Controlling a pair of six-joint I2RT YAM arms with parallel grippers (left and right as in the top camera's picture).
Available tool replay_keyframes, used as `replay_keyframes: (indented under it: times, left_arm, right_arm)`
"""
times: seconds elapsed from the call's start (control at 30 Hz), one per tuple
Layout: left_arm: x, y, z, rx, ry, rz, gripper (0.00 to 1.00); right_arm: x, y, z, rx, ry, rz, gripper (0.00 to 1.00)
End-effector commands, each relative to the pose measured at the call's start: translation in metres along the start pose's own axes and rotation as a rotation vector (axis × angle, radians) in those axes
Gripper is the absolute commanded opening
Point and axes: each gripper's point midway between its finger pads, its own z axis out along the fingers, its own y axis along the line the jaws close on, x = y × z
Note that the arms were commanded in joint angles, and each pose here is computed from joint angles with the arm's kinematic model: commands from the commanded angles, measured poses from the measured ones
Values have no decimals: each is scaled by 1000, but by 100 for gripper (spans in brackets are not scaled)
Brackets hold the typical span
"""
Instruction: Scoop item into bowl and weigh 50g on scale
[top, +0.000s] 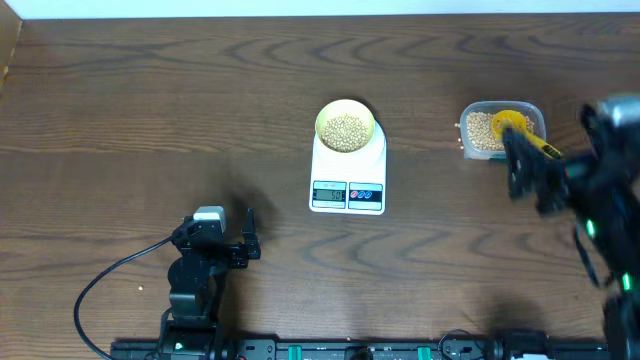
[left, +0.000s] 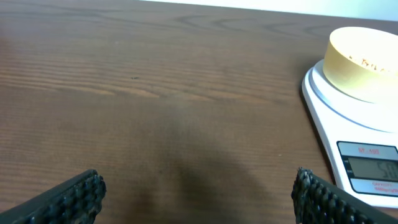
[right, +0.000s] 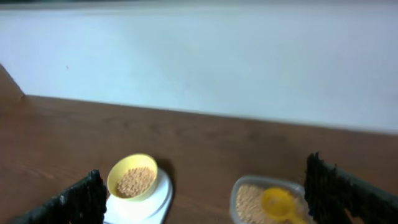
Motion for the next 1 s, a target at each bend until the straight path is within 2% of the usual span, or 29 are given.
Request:
replay_keyframes:
  times: [0.0, 0.23, 0.53, 0.67, 0.97]
  left_arm:
    - [17, 9, 1, -48, 55, -12, 98]
    - [17, 9, 1, -48, 55, -12, 98]
    - [17, 9, 1, -48, 55, -12, 98]
    - [17, 9, 1, -48, 55, -12, 98]
    - [17, 9, 1, -48, 55, -12, 98]
  right_arm:
    - [12, 5, -22, 17, -35, -161, 99]
    - [45, 16, -63, 39, -161, -190, 99]
    - [94, 19, -67, 55, -344, -240, 99]
    - [104, 14, -47, 51, -356, -244, 99]
    - [123, -1, -13, 91, -528, -245, 99]
